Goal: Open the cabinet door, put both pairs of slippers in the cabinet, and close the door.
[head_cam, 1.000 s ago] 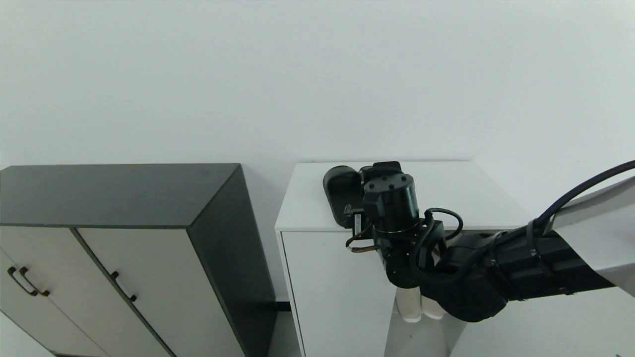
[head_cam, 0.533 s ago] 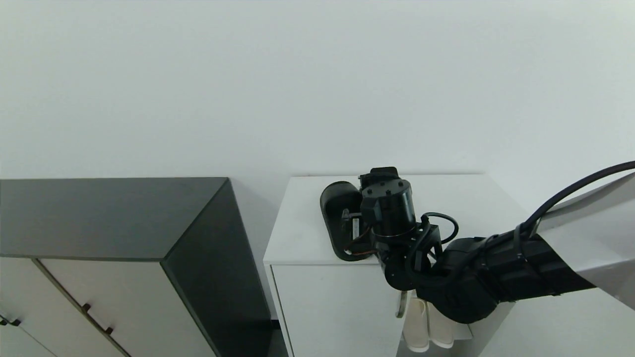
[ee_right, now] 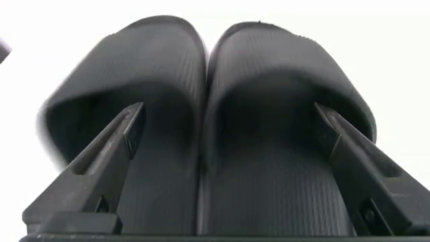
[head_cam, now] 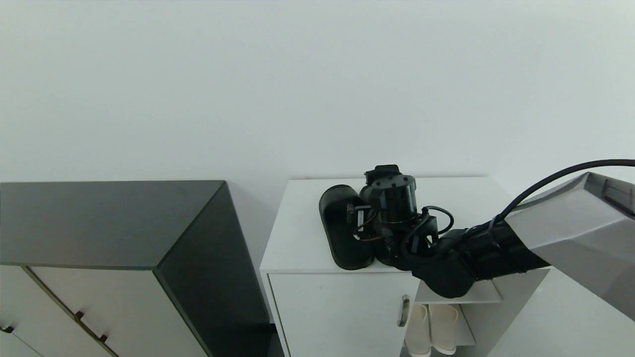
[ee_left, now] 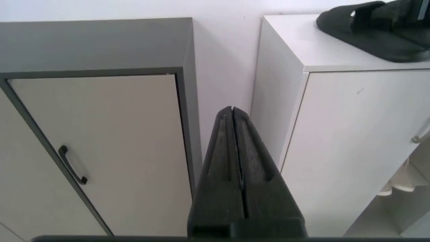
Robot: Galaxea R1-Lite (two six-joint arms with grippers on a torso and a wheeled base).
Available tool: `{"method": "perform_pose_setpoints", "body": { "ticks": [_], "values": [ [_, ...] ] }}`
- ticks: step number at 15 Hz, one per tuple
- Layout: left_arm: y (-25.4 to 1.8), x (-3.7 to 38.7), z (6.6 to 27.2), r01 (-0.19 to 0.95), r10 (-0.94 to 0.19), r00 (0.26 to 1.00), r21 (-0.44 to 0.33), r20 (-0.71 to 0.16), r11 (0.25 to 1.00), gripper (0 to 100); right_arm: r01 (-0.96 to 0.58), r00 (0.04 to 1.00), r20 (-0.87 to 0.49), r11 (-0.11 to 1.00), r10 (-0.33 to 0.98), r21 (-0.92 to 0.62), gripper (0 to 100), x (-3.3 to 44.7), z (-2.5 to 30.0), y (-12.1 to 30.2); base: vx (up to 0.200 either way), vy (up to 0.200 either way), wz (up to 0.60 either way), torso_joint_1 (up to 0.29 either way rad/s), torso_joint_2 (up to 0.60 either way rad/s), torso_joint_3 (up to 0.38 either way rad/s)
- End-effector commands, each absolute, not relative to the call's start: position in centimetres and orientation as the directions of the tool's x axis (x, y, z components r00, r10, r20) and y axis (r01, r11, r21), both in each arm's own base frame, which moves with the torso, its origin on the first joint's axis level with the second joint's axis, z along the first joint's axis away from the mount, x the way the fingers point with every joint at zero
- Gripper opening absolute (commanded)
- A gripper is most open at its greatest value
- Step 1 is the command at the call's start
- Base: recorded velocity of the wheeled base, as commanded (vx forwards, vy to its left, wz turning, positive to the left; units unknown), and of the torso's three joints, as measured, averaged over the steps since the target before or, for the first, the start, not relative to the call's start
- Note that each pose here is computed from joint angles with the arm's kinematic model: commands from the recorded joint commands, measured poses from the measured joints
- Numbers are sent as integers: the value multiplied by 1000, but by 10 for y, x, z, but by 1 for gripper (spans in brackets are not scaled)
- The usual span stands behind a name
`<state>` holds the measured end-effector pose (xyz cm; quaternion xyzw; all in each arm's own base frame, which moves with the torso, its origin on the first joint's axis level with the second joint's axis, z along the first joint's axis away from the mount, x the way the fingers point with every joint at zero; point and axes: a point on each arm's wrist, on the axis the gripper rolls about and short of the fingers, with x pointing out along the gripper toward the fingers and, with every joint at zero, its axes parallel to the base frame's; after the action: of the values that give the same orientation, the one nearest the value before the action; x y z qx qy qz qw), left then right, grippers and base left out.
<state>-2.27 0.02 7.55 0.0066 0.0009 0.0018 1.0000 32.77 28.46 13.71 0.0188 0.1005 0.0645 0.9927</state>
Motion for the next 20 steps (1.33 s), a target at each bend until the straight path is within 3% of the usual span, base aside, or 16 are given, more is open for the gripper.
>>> {"method": "perform_pose_setpoints", "body": {
  "ticks": [1, 10, 11, 16, 20],
  "values": [
    [0, -23, 76, -5, 5, 1000, 9, -2, 1000, 0, -103, 974, -198, 994, 108, 36, 100, 345, 128, 284, 0, 0, 0, 0, 0, 0],
    [0, -23, 76, -5, 5, 1000, 11, -2, 1000, 0, -112, 977, -180, 994, 110, -2, 100, 362, 122, 292, 0, 0, 0, 0, 0, 0],
    [0, -23, 76, -5, 5, 1000, 11, -2, 1000, 0, -112, 977, -180, 994, 110, -2, 0, 362, 122, 292, 0, 0, 0, 0, 0, 0],
    [0, -23, 76, -5, 5, 1000, 9, -2, 1000, 0, -118, 977, -181, 993, 115, -1, 0, 357, 123, 293, 0, 0, 0, 0, 0, 0],
    [0, -23, 76, -5, 5, 1000, 9, -2, 1000, 0, -144, 978, -150, 989, 145, 19, 0, 330, 155, 287, 0, 0, 0, 0, 0, 0]
  ]
}}
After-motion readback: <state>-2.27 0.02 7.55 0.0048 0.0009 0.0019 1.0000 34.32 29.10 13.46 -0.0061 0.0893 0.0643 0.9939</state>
